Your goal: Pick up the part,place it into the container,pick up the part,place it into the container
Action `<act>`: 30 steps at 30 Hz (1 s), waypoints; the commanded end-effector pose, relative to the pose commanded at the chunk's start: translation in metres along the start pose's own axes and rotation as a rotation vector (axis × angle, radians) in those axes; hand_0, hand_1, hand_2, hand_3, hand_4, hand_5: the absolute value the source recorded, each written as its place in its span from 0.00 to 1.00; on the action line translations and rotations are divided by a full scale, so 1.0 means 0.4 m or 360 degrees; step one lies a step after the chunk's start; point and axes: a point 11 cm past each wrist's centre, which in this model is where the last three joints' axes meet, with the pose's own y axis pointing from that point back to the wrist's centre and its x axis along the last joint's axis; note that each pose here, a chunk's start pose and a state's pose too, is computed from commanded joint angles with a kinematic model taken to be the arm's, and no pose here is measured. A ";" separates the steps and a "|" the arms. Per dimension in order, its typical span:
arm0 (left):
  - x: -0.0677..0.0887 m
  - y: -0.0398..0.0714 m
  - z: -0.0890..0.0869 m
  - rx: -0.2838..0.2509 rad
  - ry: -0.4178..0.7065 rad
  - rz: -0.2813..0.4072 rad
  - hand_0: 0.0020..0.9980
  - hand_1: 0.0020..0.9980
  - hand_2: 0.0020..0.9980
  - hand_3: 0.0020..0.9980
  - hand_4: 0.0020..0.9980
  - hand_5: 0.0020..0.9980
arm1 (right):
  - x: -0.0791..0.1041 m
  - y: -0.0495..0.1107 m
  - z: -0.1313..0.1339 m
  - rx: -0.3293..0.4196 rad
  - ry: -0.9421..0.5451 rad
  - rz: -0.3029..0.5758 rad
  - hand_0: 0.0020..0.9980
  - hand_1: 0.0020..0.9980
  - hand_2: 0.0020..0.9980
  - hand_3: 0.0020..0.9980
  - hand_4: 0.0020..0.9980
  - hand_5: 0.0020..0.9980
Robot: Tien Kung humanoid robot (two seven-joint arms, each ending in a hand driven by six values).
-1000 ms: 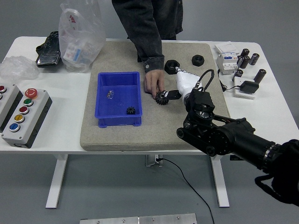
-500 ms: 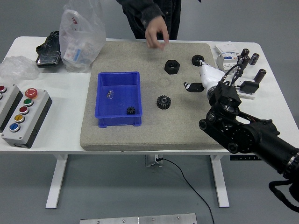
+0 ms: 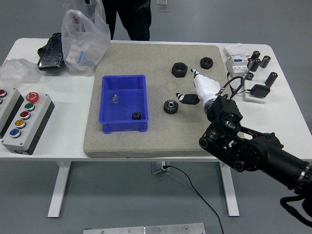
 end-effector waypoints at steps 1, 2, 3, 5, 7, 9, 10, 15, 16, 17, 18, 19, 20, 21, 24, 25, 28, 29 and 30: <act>0.000 0.000 0.000 0.0000 -0.0001 0.0000 0.74 0.65 0.61 0.74 0.75 0.61 | -0.009 -0.001 -0.006 0.0003 0.0017 -0.0016 0.87 0.83 0.87 0.98 0.80 0.43; 0.000 0.000 0.000 0.0001 -0.0001 0.0000 0.74 0.65 0.61 0.74 0.76 0.61 | -0.016 -0.003 -0.011 0.0004 0.0031 -0.0028 0.85 0.83 0.88 0.98 0.80 0.43; 0.000 0.000 0.000 0.0002 -0.0001 0.0001 0.74 0.65 0.61 0.74 0.76 0.61 | -0.023 -0.005 -0.015 0.0003 0.0045 -0.0040 0.85 0.83 0.88 0.98 0.80 0.43; 0.001 0.000 0.000 0.0005 -0.0001 0.0003 0.74 0.65 0.61 0.74 0.76 0.61 | -0.034 -0.008 -0.022 0.0001 0.0071 -0.0060 0.85 0.83 0.88 0.98 0.80 0.43; 0.002 0.000 0.000 0.0006 0.0000 0.0004 0.74 0.65 0.61 0.74 0.76 0.61 | -0.042 -0.011 -0.028 0.0000 0.0087 -0.0073 0.85 0.83 0.88 0.98 0.80 0.43; 0.003 0.000 0.002 0.0005 0.0001 0.0006 0.74 0.65 0.61 0.74 0.75 0.61 | -0.050 -0.012 -0.033 0.0000 0.0101 -0.0086 0.84 0.83 0.88 0.98 0.82 0.46; 0.004 0.000 0.003 0.0004 0.0002 0.0006 0.74 0.65 0.61 0.74 0.75 0.61 | -0.055 -0.012 -0.036 0.0001 0.0107 -0.0094 0.84 0.83 0.88 0.98 0.82 0.46; 0.005 0.001 0.007 0.0000 0.0003 0.0007 0.74 0.65 0.61 0.74 0.76 0.61 | -0.078 -0.006 -0.052 0.0019 0.0136 -0.0133 0.85 0.83 0.88 0.98 0.83 0.46; 0.005 0.001 0.007 0.0000 0.0003 0.0007 0.74 0.65 0.61 0.74 0.76 0.61 | -0.081 -0.005 -0.055 0.0024 0.0140 -0.0138 0.85 0.83 0.88 0.98 0.83 0.46; 0.005 0.001 0.007 -0.0001 0.0003 0.0008 0.74 0.65 0.61 0.74 0.76 0.61 | -0.083 -0.004 -0.057 0.0028 0.0144 -0.0142 0.85 0.83 0.88 0.98 0.83 0.46; 0.006 0.001 0.008 -0.0001 0.0003 0.0008 0.74 0.65 0.61 0.74 0.76 0.61 | -0.086 -0.003 -0.060 0.0032 0.0148 -0.0148 0.85 0.83 0.88 0.98 0.83 0.46; 0.006 0.001 0.008 -0.0001 0.0003 0.0008 0.74 0.65 0.61 0.74 0.76 0.61 | -0.089 -0.002 -0.062 0.0035 0.0151 -0.0154 0.85 0.83 0.88 0.98 0.83 0.46; 0.006 0.001 0.008 -0.0001 0.0003 0.0008 0.74 0.65 0.61 0.74 0.75 0.61 | -0.091 -0.001 -0.063 0.0037 0.0154 -0.0157 0.85 0.83 0.88 0.97 0.84 0.45; 0.006 0.001 0.008 -0.0001 0.0003 0.0008 0.74 0.65 0.61 0.74 0.75 0.61 | -0.093 -0.001 -0.064 0.0038 0.0156 -0.0161 0.85 0.83 0.88 0.97 0.84 0.45; 0.006 0.001 0.008 -0.0001 0.0003 0.0008 0.74 0.65 0.61 0.74 0.75 0.61 | -0.098 0.001 -0.064 0.0038 0.0162 -0.0171 0.85 0.83 0.88 0.97 0.84 0.45; 0.006 0.001 0.009 -0.0002 0.0003 0.0008 0.74 0.65 0.61 0.74 0.75 0.61 | -0.100 0.001 -0.064 0.0036 0.0163 -0.0175 0.85 0.83 0.88 0.97 0.84 0.45; 0.005 0.001 0.010 -0.0004 0.0003 0.0007 0.74 0.65 0.61 0.74 0.75 0.61 | -0.106 0.001 -0.061 0.0029 0.0166 -0.0187 0.84 0.83 0.87 0.97 0.85 0.45; 0.005 0.001 0.010 -0.0004 0.0003 0.0007 0.74 0.65 0.61 0.74 0.75 0.61 | -0.107 0.001 -0.059 0.0025 0.0166 -0.0191 0.84 0.83 0.87 0.97 0.85 0.45; 0.005 0.001 0.011 -0.0005 0.0003 0.0006 0.74 0.65 0.61 0.74 0.75 0.61 | -0.109 0.000 -0.057 0.0020 0.0166 -0.0194 0.84 0.83 0.87 0.97 0.85 0.45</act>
